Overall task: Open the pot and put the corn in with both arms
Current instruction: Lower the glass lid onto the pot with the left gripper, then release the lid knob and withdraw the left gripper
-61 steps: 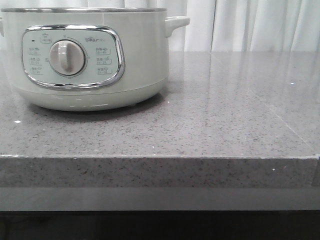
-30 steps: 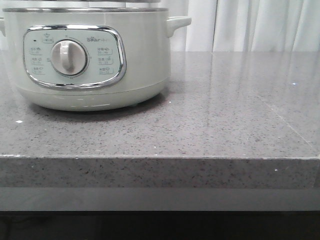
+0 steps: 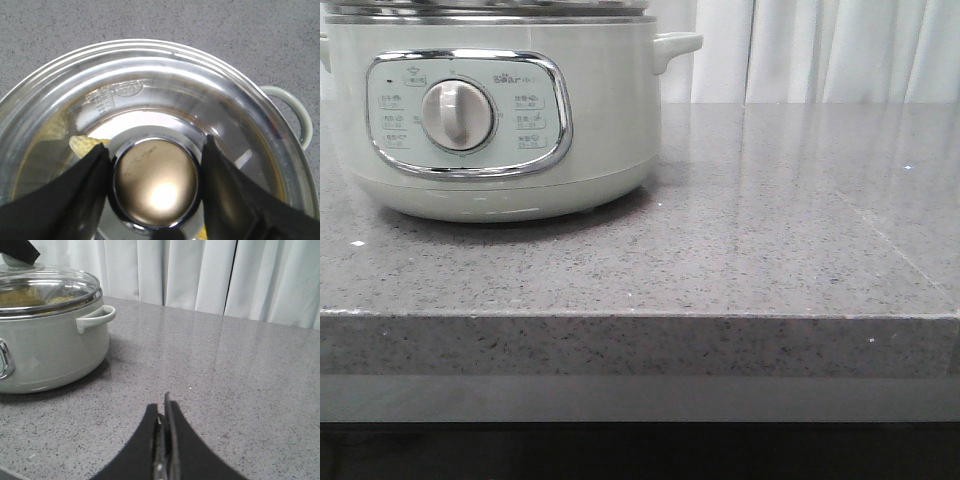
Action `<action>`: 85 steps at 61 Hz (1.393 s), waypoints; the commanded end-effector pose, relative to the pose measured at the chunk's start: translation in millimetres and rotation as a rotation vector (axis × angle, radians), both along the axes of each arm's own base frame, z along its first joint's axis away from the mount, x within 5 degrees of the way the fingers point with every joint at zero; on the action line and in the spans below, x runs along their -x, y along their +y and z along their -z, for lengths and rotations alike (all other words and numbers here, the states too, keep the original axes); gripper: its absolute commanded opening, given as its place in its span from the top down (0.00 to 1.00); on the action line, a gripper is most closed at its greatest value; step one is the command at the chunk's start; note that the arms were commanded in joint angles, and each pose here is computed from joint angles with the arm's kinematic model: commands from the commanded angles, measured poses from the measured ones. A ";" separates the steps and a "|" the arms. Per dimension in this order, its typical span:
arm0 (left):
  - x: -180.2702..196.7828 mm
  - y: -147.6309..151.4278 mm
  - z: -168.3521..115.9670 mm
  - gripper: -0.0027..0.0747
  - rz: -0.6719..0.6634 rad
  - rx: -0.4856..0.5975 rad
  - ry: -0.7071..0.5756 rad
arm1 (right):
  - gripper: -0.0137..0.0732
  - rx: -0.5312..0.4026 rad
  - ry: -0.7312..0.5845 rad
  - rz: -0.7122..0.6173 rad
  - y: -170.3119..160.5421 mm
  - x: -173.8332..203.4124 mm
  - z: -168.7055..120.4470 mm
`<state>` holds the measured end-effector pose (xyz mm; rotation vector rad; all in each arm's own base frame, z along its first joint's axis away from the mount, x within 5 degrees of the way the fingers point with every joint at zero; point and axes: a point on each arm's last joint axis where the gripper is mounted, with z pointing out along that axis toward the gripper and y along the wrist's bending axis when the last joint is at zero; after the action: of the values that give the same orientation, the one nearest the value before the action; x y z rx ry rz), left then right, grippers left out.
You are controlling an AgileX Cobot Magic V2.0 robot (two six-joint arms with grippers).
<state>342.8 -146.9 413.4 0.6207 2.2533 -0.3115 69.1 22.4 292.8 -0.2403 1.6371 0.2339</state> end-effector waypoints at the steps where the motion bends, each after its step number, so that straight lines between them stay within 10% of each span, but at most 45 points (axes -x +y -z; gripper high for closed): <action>1: 12.4 0.9 -38.4 0.68 -0.001 0.091 -0.154 | 0.92 -0.016 -0.106 0.026 -2.2 -0.6 -16.1; 19: 9.9 -0.1 -35.4 0.67 0.000 0.087 -0.147 | 0.92 -0.016 -0.106 0.026 -2.2 -0.6 -16.1; 41: 8.6 0.0 -39.5 0.30 -0.008 0.105 -0.186 | 0.92 -0.016 -0.106 0.026 -2.2 -0.6 -16.1; 54: 37.4 11.7 -70.4 0.30 -0.007 0.131 -0.268 | 0.92 -0.016 -0.106 0.026 -2.2 -0.6 -16.1; 85: 122.8 47.5 -62.8 0.99 -0.019 0.162 -0.410 | 0.92 -0.016 -0.106 0.026 -2.2 -0.6 -16.1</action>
<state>242.8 -107.0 460.6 0.5831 1.9779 -0.2949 69.1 22.4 292.9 -0.2400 1.6357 0.2336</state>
